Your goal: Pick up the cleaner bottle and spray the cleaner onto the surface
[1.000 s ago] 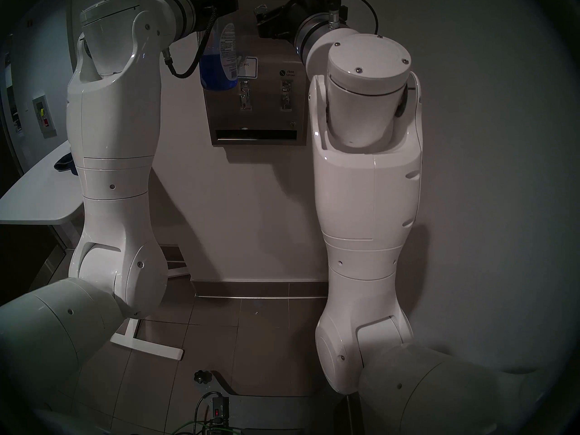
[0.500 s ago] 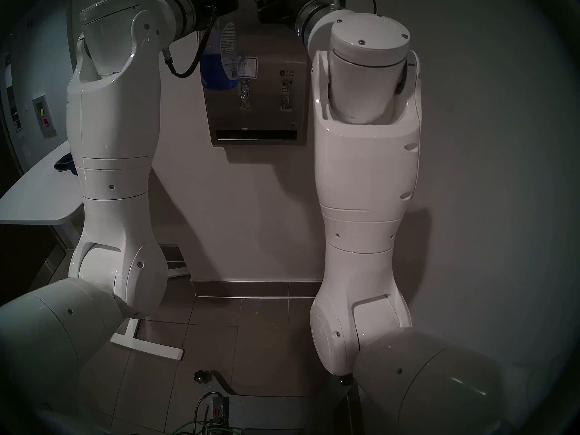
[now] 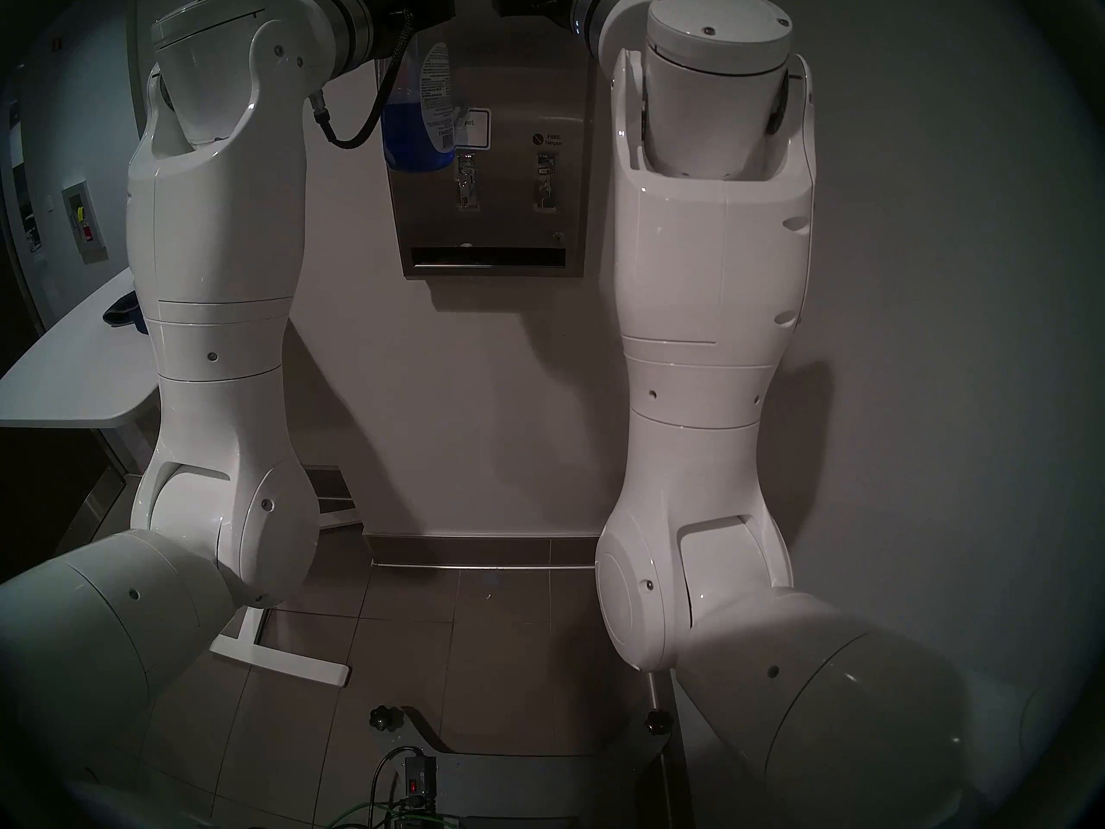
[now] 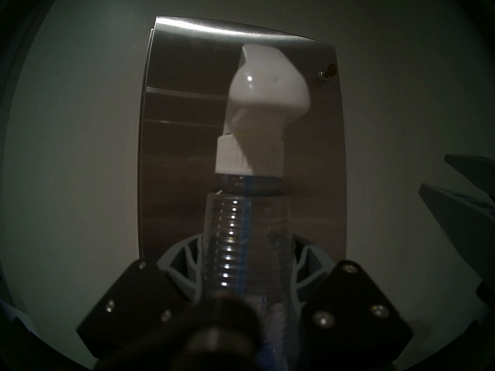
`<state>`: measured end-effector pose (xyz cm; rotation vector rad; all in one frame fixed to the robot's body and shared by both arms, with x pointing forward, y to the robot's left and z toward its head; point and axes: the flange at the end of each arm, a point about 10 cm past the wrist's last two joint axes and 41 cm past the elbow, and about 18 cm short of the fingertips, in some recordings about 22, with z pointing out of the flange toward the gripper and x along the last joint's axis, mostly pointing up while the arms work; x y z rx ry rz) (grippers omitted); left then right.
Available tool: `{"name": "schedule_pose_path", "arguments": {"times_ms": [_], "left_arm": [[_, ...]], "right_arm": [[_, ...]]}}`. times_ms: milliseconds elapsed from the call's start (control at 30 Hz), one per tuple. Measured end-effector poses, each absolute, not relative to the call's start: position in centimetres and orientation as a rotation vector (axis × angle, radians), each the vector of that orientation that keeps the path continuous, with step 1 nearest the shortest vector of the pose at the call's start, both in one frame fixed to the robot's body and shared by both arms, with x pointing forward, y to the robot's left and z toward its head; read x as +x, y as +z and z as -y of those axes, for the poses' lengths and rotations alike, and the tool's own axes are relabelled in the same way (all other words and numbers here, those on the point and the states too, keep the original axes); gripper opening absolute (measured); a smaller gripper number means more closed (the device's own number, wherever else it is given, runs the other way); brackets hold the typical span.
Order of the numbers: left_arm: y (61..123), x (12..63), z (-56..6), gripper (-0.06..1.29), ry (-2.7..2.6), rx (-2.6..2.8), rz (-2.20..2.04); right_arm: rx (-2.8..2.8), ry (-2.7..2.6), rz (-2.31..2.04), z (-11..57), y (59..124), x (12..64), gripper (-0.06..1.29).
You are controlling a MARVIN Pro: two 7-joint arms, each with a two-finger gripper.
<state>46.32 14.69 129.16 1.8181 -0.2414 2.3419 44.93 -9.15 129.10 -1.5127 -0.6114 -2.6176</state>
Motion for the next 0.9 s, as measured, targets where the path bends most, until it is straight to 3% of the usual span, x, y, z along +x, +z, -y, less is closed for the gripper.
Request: {"name": "schedule_pose_path", "arguments": {"times_ms": [900], "left_arm": [[128.4,46.6,-14.7,0.39,2.321,1.834,0.228]], "right_arm": [[-1.438,-2.341,0.767,7.9,132.0,49.1,1.25]]}}
